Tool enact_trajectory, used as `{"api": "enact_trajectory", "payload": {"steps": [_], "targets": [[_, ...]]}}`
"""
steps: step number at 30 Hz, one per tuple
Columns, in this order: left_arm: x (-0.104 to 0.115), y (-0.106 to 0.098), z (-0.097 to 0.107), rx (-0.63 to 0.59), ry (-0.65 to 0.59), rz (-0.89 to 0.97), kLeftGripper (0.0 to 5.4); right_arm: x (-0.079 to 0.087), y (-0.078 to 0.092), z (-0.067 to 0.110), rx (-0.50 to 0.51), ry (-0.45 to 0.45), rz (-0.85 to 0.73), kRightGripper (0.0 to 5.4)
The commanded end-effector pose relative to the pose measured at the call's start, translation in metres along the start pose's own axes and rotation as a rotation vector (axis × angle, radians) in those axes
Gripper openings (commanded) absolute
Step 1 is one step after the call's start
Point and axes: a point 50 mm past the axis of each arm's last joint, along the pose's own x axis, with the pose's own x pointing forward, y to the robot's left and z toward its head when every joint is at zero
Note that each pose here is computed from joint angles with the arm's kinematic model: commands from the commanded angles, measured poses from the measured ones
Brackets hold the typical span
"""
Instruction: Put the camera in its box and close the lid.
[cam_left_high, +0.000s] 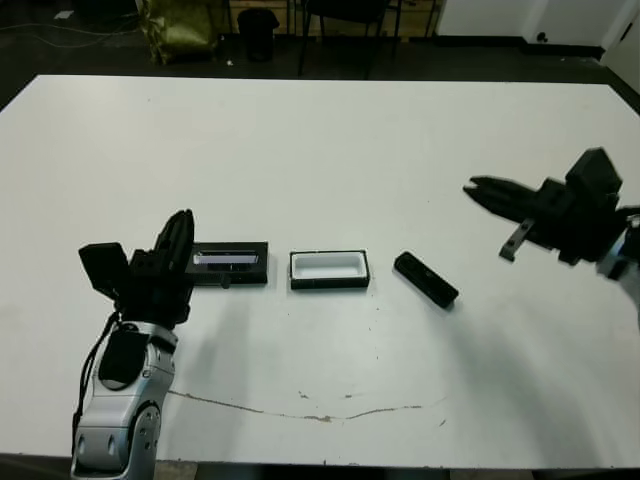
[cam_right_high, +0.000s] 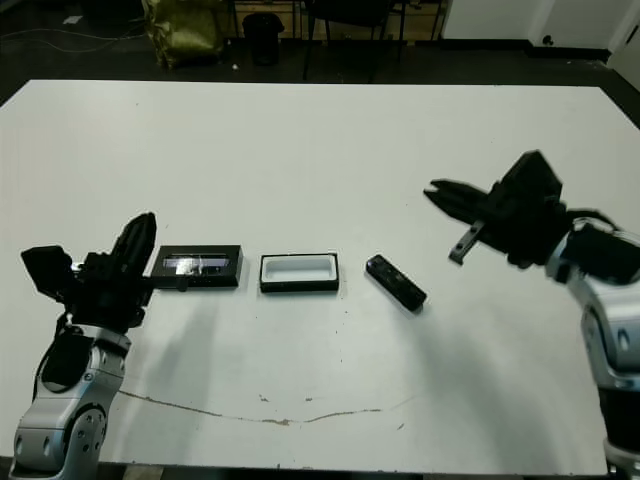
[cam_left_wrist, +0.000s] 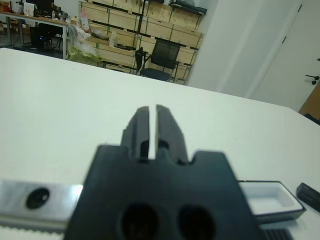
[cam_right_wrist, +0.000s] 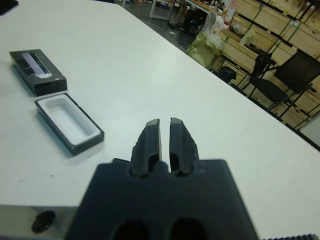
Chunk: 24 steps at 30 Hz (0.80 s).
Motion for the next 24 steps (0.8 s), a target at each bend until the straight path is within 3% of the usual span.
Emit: {"api": "enact_trajectory", "payload": {"steps": [1, 9, 20, 24], "targets": [[-0.002, 0.003, -0.005, 0.005, 0.037, 0.013, 0.04, -0.005, 0.010, -0.011, 0.057, 0.013, -0.009, 0.00], [-0.002, 0.003, -0.005, 0.005, 0.031, 0.006, 0.04, -0.012, 0.031, -0.030, 0.134, -0.010, 0.009, 0.00], [-0.002, 0.003, -0.005, 0.005, 0.029, 0.005, 0.04, -0.024, 0.040, -0.034, 0.072, 0.058, 0.093, 0.00], [-0.002, 0.003, -0.005, 0.006, 0.034, 0.008, 0.00, -0.026, 0.041, -0.037, 0.062, 0.098, 0.105, 0.56]]}}
